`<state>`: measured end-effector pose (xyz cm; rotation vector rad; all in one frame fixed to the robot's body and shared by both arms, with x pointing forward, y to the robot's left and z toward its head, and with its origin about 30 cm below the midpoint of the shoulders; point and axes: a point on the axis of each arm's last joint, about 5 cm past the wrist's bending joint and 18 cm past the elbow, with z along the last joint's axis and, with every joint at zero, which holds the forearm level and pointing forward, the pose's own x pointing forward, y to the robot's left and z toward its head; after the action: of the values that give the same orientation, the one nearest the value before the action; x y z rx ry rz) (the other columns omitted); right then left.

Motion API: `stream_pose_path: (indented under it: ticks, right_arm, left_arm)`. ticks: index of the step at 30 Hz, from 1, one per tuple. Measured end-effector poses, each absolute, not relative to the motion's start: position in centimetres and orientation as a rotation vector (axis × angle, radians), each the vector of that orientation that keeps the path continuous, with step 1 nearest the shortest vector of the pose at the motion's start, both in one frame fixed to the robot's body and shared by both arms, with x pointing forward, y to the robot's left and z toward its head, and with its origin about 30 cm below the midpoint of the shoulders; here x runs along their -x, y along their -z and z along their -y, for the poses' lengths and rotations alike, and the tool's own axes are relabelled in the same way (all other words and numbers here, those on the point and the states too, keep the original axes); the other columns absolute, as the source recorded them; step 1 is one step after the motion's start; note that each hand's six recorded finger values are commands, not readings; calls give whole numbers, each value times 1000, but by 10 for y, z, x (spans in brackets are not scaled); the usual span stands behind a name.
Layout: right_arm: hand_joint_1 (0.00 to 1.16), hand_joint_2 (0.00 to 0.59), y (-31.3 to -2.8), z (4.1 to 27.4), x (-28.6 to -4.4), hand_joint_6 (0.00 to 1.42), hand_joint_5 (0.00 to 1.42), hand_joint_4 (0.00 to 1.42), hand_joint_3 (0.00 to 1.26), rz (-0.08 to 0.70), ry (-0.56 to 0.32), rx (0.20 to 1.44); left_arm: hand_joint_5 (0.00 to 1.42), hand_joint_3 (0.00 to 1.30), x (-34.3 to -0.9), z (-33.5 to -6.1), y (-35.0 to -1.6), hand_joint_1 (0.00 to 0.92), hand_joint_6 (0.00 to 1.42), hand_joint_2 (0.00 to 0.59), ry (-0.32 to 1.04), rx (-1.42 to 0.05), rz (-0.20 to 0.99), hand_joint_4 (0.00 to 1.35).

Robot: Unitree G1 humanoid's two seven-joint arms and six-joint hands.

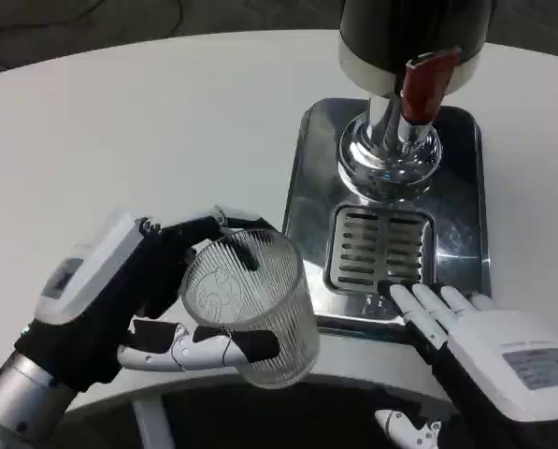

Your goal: Grasp the cup under the faucet to collect the drink, then remove the cup.

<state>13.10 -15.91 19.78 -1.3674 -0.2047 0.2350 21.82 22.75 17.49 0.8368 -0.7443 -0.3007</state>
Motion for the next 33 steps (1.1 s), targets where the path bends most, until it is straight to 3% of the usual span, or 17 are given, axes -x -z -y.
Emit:
stream_pose_path:
  ticks: [16,33]
  right_arm:
    - [205,417,-199,166,-124,0,0,0,12,181,-212,1348]
    - [205,417,-201,171,-116,0,0,0,19,168,-202,1331]
  left_arm:
    - [1424,1061,-260,-233,-195,406,1424,172,207,-970,779,1235]
    - [1424,1061,-298,-203,-199,405,1424,171,217,-1014,834,1223]
